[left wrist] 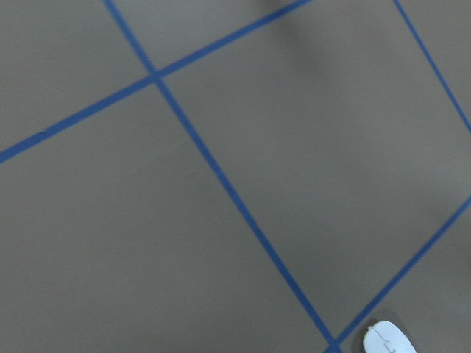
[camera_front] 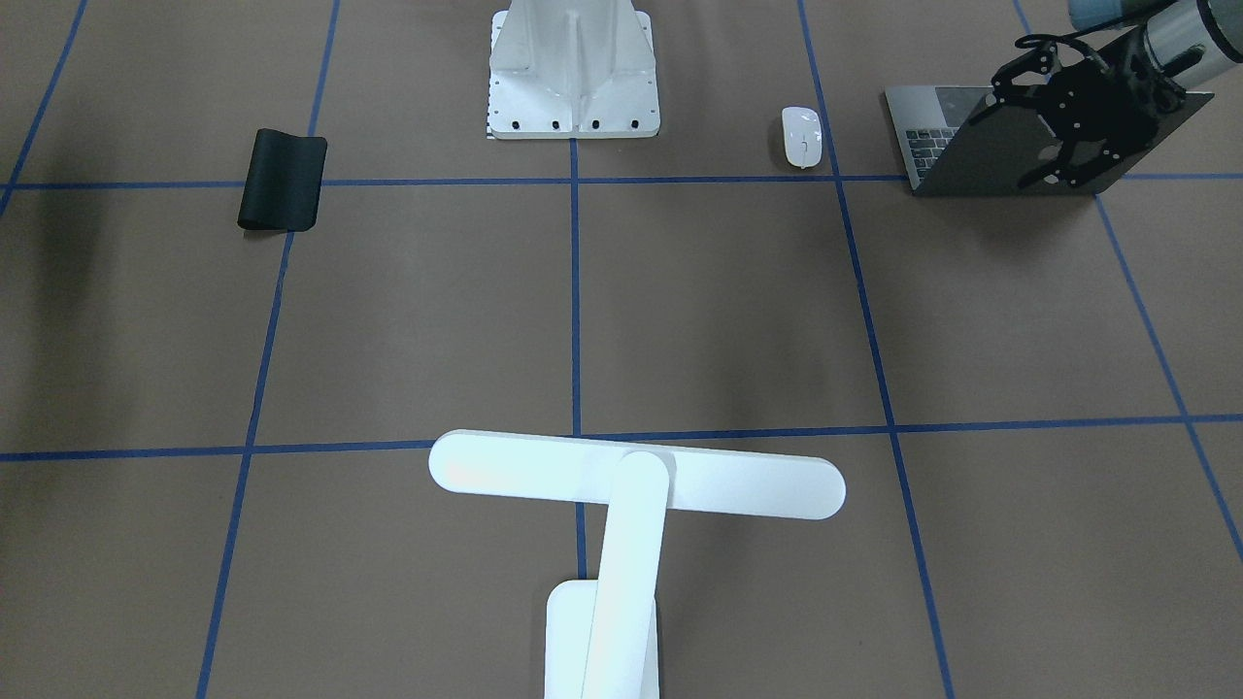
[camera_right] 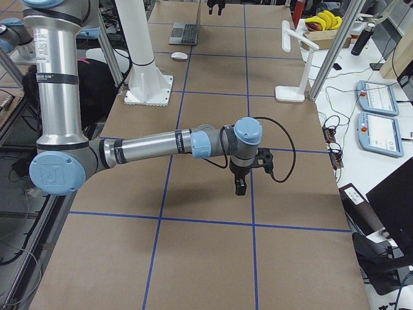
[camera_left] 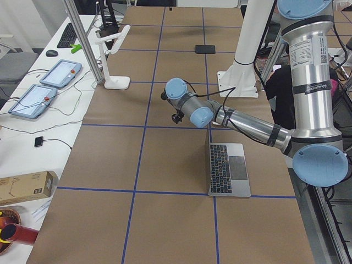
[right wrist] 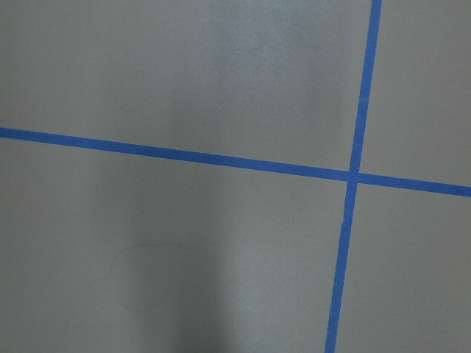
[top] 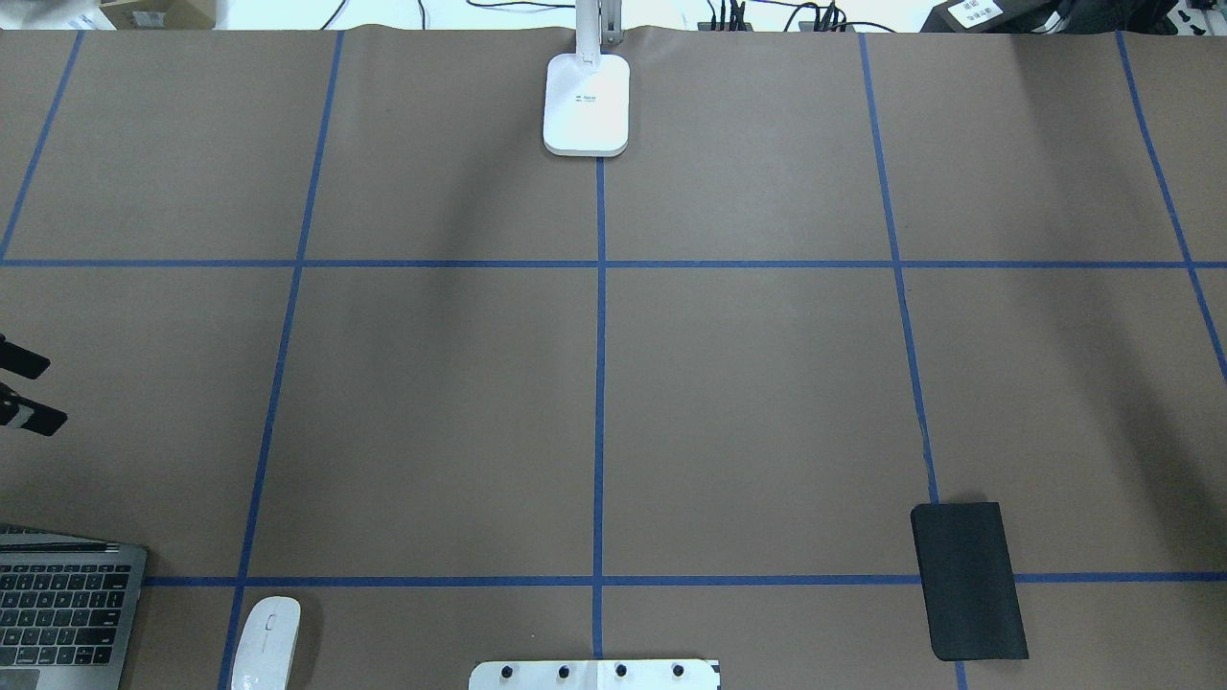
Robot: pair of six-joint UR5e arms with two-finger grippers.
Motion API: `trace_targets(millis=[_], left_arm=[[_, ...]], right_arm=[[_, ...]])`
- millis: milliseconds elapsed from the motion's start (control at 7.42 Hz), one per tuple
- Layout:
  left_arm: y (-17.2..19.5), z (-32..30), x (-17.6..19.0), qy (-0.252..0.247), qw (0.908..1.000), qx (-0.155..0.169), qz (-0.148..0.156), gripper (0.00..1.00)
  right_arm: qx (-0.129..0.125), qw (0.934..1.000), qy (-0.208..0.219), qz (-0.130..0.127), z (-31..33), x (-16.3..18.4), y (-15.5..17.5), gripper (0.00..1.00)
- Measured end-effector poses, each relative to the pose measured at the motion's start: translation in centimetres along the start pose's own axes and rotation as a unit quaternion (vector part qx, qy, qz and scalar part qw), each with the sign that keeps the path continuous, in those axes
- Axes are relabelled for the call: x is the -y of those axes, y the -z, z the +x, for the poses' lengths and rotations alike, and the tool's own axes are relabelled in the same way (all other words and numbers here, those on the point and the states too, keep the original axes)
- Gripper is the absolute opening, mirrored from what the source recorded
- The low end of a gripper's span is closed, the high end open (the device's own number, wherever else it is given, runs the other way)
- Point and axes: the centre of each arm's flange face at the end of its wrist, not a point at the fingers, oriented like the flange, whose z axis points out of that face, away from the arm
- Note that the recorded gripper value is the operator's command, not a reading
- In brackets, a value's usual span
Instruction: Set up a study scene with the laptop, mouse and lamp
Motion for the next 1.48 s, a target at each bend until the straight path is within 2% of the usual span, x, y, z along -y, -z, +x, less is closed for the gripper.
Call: trace_targets(millis=[539, 1079, 1483], left_arm=[[-2.6, 2.0, -3.7, -0.057, 0.9979, -0.028, -0.009, 0.99], [-2.8, 2.2, -7.7, -0.058, 0.9976, -0.033, -0.018, 0.99], [-3.0, 2.4, -8.4, -0.066, 0.9970, -0.036, -0.020, 0.99]], right_arm=[[0.000, 1.0000, 0.000, 0.000, 0.0, -0.1, 0.1, 1.00], [0.001, 1.0000, 0.001, 0.001, -0.1, -0.1, 0.1, 1.00], [0.000, 1.0000, 0.002, 0.000, 0.0, -0.1, 0.0, 1.00]])
